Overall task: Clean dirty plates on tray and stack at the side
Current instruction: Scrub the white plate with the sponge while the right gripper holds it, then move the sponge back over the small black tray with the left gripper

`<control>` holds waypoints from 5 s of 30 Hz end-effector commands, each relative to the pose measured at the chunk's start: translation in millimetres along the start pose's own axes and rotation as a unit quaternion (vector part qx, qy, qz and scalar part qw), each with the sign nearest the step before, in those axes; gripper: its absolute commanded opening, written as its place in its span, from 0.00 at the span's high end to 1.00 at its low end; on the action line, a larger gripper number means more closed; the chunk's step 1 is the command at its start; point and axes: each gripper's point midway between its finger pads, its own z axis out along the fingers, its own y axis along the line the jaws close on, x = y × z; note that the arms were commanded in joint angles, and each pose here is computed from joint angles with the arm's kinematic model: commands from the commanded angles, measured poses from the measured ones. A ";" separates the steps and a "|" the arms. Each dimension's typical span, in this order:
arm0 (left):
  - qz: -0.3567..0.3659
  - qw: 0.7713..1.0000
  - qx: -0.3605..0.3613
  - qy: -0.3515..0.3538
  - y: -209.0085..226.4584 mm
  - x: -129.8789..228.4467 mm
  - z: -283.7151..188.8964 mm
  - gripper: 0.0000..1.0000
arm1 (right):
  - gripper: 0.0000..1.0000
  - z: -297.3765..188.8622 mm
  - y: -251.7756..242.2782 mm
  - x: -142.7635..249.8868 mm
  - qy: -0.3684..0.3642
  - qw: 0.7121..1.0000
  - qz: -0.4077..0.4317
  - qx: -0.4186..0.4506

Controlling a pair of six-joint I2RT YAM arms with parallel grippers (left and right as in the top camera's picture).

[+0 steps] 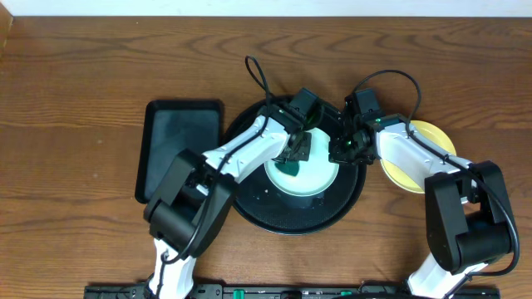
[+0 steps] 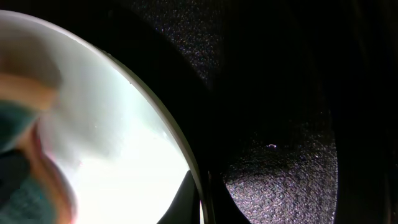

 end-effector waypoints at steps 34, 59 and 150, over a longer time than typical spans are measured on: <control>0.052 0.993 0.035 0.103 0.7 43.0 -0.2 0.93 | 0.99 8.4 -6.3 6.9 0.007 1.000 0.001 0.021; -0.002 0.978 -0.178 -0.110 71.0 -45.7 -10.5 0.93 | 0.99 8.4 -7.5 8.5 0.010 1.000 0.002 0.023; -0.044 0.998 -0.034 -0.036 91.3 -44.7 -124.2 0.92 | 0.99 4.4 8.1 11.7 0.020 0.999 -0.020 -0.019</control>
